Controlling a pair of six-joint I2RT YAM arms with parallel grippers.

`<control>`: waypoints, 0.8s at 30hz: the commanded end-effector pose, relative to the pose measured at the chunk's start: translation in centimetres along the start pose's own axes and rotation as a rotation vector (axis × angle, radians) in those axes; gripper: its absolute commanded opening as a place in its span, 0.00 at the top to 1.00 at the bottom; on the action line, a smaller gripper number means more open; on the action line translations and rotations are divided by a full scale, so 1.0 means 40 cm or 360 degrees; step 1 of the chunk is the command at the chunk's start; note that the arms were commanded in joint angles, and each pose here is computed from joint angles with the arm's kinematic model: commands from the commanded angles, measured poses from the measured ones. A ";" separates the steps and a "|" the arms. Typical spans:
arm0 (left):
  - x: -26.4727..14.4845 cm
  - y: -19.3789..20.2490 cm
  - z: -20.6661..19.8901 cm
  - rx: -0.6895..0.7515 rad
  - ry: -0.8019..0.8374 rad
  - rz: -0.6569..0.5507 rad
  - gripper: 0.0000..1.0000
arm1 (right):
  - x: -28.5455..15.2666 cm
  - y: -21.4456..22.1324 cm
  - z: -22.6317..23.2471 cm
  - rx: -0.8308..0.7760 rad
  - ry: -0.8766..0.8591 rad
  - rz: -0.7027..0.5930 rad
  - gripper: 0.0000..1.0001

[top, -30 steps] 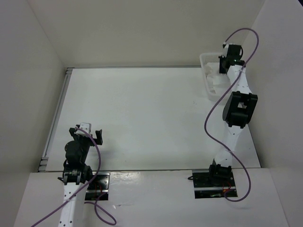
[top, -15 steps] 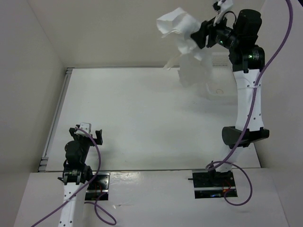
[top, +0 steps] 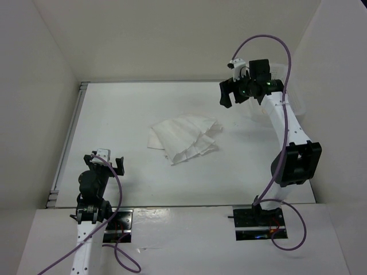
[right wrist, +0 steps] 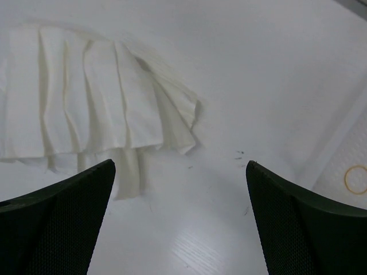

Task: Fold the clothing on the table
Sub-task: Move the skirt to the center of the board, then flatten the skirt out

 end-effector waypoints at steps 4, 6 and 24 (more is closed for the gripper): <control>0.002 -0.011 -0.002 0.0062 0.0007 -0.0169 0.00 | -0.050 0.030 -0.017 -0.0100 0.0239 -0.0046 0.01; -0.011 -0.063 -0.019 0.0292 0.0220 -0.0299 0.00 | -0.046 0.050 -0.014 -0.0089 0.0232 -0.0016 0.01; 0.131 -0.508 0.177 0.0215 -0.0307 0.0627 0.00 | -0.045 0.110 0.028 -0.0037 0.0086 0.0042 0.01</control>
Point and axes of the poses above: each gripper's point midway between its finger pads, its own x axis out along the fingers, its own z axis along the line the jaws close on, y = z × x, the point moved 8 cm from there along -x, back along the fingers, and after that the axes turned 5 degrees about x, right-handed, at the moved point
